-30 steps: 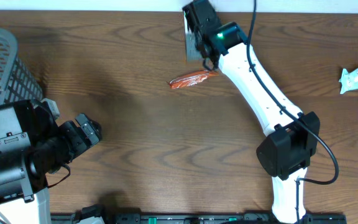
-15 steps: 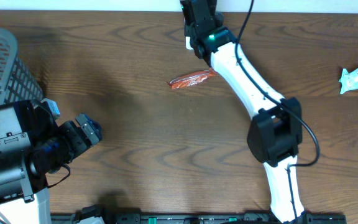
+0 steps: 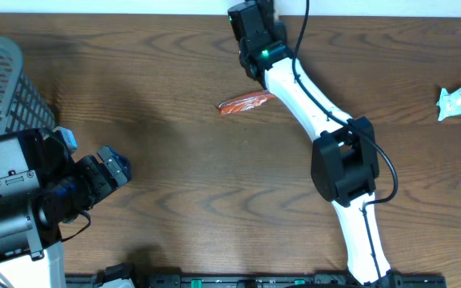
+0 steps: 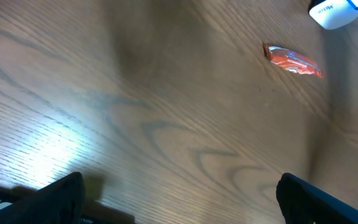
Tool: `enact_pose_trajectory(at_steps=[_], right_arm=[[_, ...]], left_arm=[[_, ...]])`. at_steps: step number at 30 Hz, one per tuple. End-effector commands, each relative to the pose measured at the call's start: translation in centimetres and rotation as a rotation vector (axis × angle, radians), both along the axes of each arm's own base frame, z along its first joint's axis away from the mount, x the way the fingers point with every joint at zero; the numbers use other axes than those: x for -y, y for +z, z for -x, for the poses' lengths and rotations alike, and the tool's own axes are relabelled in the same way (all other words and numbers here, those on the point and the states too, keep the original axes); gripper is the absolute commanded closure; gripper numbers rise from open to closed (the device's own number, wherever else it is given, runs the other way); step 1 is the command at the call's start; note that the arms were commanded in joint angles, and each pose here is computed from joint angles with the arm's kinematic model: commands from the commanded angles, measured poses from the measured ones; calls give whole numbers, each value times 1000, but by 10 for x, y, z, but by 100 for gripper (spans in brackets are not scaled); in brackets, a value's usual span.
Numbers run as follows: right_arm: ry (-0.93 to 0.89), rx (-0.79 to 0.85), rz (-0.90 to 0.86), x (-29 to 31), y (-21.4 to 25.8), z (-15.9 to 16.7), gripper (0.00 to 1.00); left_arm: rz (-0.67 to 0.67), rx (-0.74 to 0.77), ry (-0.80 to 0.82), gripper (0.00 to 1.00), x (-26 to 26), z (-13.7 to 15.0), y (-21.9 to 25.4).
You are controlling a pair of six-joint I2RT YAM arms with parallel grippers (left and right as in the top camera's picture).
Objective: Scan the item barcode
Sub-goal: 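Lift the tissue pack with the right gripper up to the scanner, then carry the tissue pack to the right table edge and release it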
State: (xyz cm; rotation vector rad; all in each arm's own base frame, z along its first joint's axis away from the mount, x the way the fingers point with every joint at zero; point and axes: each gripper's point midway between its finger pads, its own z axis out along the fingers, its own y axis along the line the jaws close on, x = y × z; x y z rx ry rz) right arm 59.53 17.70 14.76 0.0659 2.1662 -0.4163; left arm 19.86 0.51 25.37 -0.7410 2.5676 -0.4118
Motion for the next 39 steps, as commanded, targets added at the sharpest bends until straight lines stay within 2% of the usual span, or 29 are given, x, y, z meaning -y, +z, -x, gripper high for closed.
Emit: enact_pose_trajectory(at_steps=[1,5,10,13,16,21,27,30,32,33,34,35,39], right_arm=[[-202,97,-74,73,58,-1,99],[-341,12,-31,163,71,19,99],[-583,-161,91,287,65,71,99],[-671,-242,100,335,55,95,99],[-734,-301,47,375,44,116,99],[-757,-337,-127,411,25,131,99],[-843,-334,-165,450,16,150,97],[-876,-343,-172,463,12,159,87],[-890,-357,-177,469,6,164,74],[-894,-370,-182,471,1,166,57],[-894,-380,-194,471,-2,167,33],[-884,-391,-212,468,-6,167,1],[-825,-418,-304,451,-16,160,1]], left_arm=[[10,7,-4,2,2,0,2],[10,7,-4,2,2,0,2],[10,7,-4,2,2,-1,2],[10,7,-4,2,2,-1,2],[10,7,-4,2,2,0,2],[10,7,-4,2,2,-1,2],[10,7,-4,2,2,-1,2],[10,7,-4,2,2,-1,2],[10,7,-4,2,2,0,2],[10,7,-4,2,2,0,2],[10,7,-4,2,2,0,2],[10,7,-4,2,2,0,2],[10,7,-4,2,2,-1,2]])
